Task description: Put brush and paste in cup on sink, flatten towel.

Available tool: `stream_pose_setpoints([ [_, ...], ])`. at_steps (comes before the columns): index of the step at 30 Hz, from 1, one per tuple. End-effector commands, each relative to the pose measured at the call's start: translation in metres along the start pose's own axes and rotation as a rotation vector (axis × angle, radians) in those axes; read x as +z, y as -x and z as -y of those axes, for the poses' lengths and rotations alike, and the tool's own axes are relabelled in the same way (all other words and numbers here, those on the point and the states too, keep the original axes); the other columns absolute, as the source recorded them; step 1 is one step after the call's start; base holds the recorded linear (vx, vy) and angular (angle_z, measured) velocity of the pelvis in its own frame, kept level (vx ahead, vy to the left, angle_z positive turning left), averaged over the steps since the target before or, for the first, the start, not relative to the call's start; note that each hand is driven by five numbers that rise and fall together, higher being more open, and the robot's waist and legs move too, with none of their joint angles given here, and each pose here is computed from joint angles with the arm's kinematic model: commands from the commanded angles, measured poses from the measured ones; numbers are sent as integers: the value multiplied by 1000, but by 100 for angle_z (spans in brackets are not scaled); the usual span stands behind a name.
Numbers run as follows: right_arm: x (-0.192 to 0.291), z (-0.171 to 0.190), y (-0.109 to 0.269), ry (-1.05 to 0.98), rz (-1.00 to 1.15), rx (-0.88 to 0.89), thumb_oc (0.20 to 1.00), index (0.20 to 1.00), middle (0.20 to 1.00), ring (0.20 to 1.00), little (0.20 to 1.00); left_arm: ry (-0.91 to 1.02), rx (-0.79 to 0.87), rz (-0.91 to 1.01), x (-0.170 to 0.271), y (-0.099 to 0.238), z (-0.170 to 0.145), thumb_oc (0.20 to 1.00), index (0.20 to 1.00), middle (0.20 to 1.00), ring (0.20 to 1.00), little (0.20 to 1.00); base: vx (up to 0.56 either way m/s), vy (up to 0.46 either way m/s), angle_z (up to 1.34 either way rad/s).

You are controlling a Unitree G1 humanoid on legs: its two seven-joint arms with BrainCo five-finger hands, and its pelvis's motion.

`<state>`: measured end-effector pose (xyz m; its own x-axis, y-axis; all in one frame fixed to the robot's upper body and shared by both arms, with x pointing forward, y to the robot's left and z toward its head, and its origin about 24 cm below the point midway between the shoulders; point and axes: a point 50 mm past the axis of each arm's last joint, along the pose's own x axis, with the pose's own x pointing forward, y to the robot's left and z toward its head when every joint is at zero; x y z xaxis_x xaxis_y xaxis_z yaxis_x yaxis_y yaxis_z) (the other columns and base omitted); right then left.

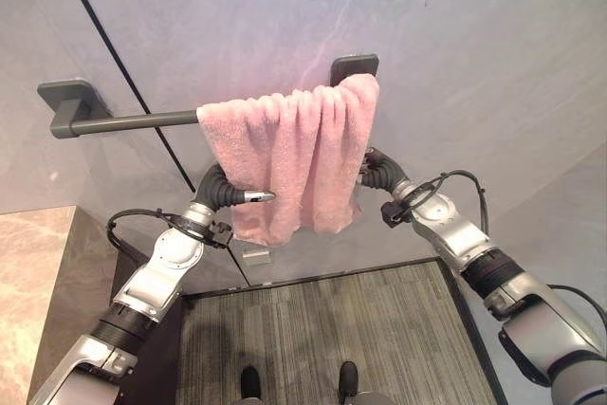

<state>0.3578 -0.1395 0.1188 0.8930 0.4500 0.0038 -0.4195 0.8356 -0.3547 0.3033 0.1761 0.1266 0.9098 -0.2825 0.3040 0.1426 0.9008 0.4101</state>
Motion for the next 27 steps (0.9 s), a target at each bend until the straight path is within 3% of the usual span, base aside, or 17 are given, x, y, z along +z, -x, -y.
stream_pose_setpoints([
  [1, 53, 0, -17, 9, 202, -9, 200, 200, 200, 200, 200, -3, 46, 117, 25, -12, -16, 1000, 1000, 1000, 1000, 1000, 0, 0, 0],
  [2, 52, 0, -16, 5, 206, -9, 200, 200, 200, 200, 200, -1, 45, 114, 24, -10, -16, 834, 834, 834, 834, 834, 0, 0, 0],
  [3, 51, 0, -13, -7, 209, -8, 200, 200, 200, 200, 200, 4, 44, 108, 23, -8, -16, 551, 551, 551, 551, 551, 0, 0, 0],
  [4, 49, -1, -11, -11, 208, -7, 200, 200, 200, 200, 200, 8, 43, 106, 23, -7, -16, 200, 200, 200, 200, 200, 0, 0, 0],
  [19, 41, -13, -3, -31, 215, 10, 200, 200, 200, 200, 200, 6, 76, 30, 7, 10, -24, 200, 200, 200, 200, 200, -2, 3, 1],
  [23, 65, -20, -4, -87, 317, 21, 200, 200, 200, 200, 200, -15, 130, 107, 26, 6, -36, 200, 200, 200, 200, 200, 1, 1, 1],
  [27, 124, -26, 13, -53, 575, 101, 200, 200, 200, 200, 200, -29, 197, 272, 62, 10, -50, 200, 200, 200, 200, 200, 0, 0, 0],
])
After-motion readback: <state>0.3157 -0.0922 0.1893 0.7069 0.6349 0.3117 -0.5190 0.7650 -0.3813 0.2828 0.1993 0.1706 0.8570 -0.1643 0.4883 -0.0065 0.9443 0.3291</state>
